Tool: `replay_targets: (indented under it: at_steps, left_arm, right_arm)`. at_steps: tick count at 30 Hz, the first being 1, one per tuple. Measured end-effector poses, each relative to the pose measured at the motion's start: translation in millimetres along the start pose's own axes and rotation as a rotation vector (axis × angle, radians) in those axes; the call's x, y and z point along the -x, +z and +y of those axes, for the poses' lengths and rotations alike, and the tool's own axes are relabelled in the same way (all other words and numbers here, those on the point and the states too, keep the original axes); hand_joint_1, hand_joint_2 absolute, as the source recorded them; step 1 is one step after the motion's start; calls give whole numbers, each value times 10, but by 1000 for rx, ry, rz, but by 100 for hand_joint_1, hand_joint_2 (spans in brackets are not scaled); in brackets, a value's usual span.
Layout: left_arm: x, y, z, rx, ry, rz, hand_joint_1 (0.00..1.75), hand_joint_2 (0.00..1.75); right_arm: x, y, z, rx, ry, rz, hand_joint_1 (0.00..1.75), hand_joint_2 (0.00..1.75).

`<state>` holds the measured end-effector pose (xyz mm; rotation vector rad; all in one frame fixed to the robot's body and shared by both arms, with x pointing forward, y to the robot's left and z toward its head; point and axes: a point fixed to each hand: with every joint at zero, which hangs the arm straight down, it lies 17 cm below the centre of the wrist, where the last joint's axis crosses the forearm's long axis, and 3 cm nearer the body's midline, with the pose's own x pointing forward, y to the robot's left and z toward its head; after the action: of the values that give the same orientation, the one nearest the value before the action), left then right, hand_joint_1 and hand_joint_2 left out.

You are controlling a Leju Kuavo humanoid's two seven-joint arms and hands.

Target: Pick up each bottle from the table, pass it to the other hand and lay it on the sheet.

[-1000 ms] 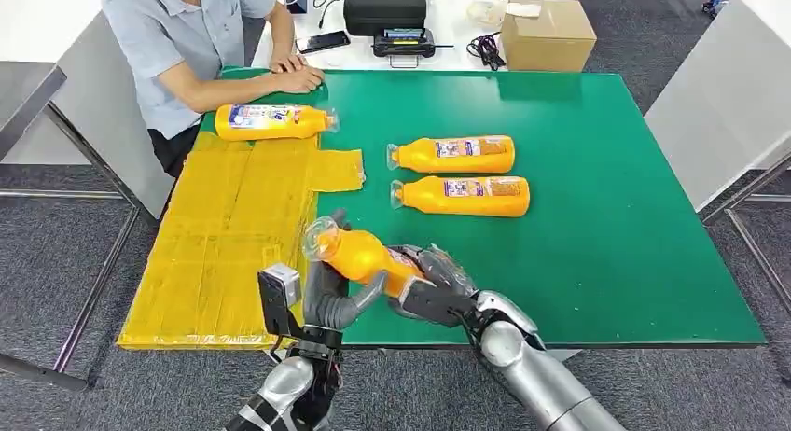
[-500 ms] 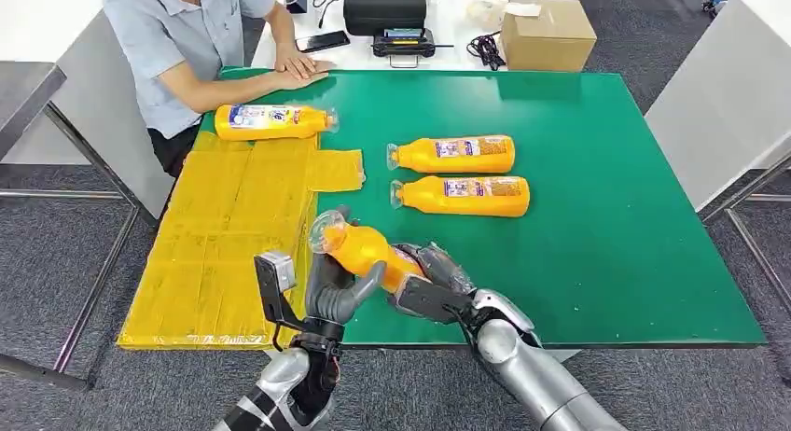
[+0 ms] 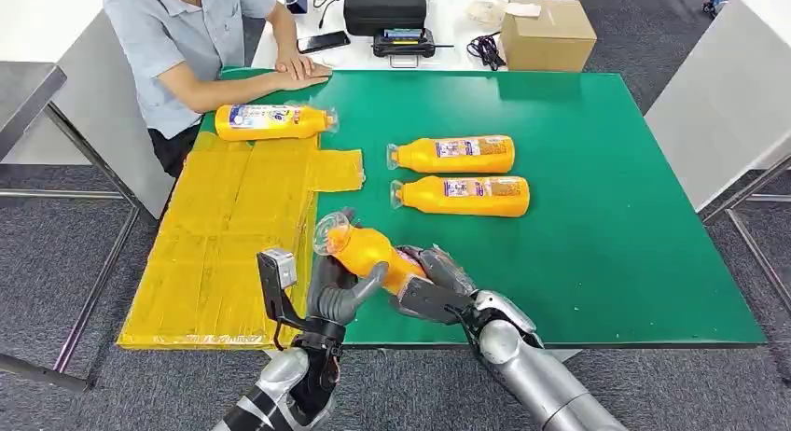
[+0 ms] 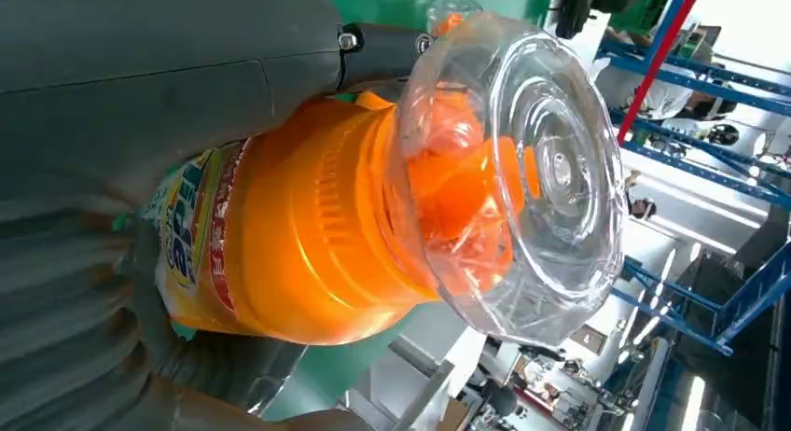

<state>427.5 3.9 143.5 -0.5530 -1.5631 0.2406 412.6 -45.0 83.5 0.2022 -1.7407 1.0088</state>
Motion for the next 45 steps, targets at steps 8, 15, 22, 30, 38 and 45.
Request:
replay_targets:
  at_steps: [8, 15, 22, 30, 38, 45]
  left_arm:
    - [33, -15, 13, -4, 13, 19, 0, 175]
    - [132, -10, 40, 1, 17, 45, 175, 175]
    - [133, -43, 69, 2, 10, 37, 175, 175]
    - [130, -71, 90, -1, 16, 37, 175, 175]
    - [80, -89, 116, -20, 4, 10, 175, 175]
    - [75, -94, 133, -25, 5, 9, 175, 175]
  right_arm:
    - [1, 0, 2, -2, 4, 0, 169, 175]
    - [-42, -33, 7, 1, 2, -10, 164, 175]
    - [-55, -44, -7, 6, 2, -14, 159, 175]
    - [-76, -67, -36, 10, 6, -20, 133, 175]
    - [-134, -112, -63, 17, 8, -35, 40, 175]
    - [-169, -142, -81, 21, 9, -43, 40, 175]
